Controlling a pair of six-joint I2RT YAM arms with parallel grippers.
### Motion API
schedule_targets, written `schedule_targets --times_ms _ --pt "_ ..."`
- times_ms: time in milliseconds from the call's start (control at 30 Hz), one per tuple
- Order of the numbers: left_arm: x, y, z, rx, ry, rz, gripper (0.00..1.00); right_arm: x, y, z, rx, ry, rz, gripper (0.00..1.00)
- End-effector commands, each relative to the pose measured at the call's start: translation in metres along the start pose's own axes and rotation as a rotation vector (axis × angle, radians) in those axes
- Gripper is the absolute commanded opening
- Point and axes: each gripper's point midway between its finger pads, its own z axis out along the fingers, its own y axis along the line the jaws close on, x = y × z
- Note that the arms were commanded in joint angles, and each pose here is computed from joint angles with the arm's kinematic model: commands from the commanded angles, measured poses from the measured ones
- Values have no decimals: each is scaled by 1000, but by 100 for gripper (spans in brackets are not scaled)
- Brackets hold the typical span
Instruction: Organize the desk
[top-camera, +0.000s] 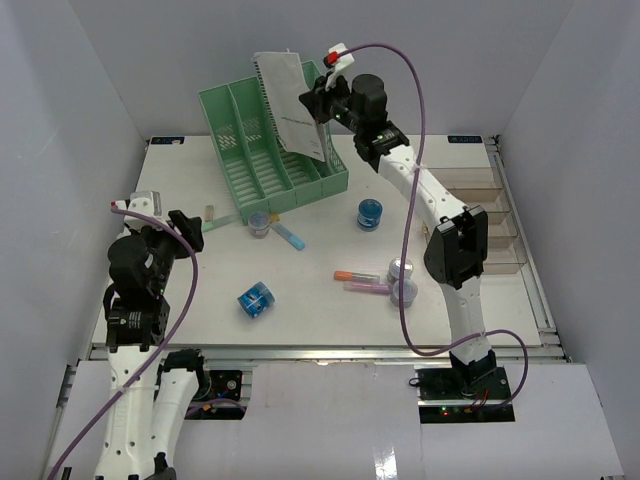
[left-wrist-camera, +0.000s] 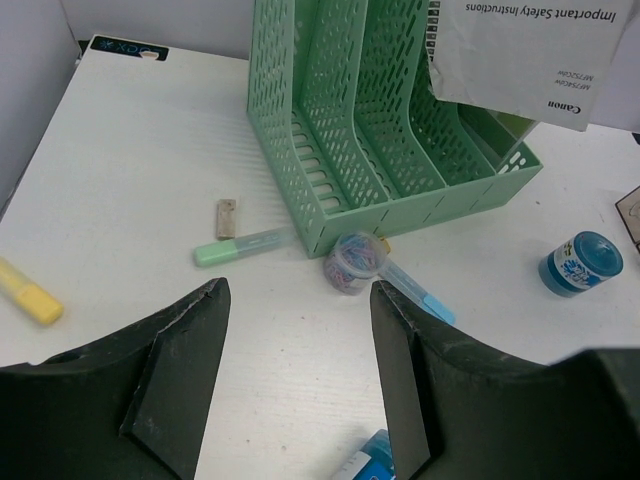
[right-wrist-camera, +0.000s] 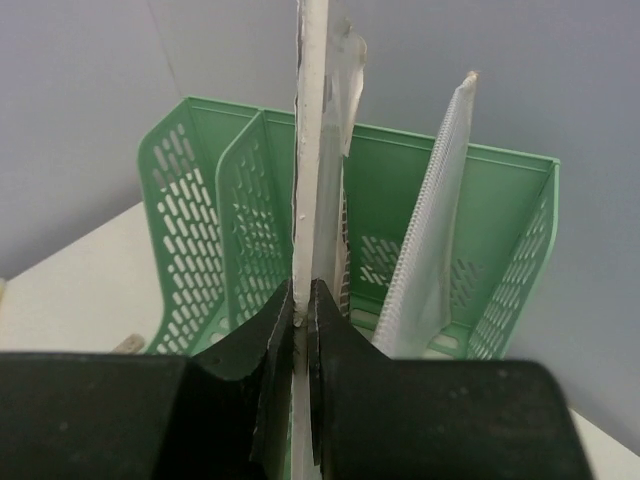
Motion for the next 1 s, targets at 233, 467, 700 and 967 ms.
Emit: schedule_targets --times_ms 233,467,700,967 --pt "7 -2 -1 22 -1 17 69 -25 2 5 410 -217 -197 8" --pt "11 -3 1 29 2 16 69 -50 1 -7 465 -261 -199 8" --pt "12 -5 1 42 2 14 69 -87 7 -22 448 -300 -218 8" --pt "9 -7 -1 52 -5 9 69 -99 2 -35 459 -308 -227 8"
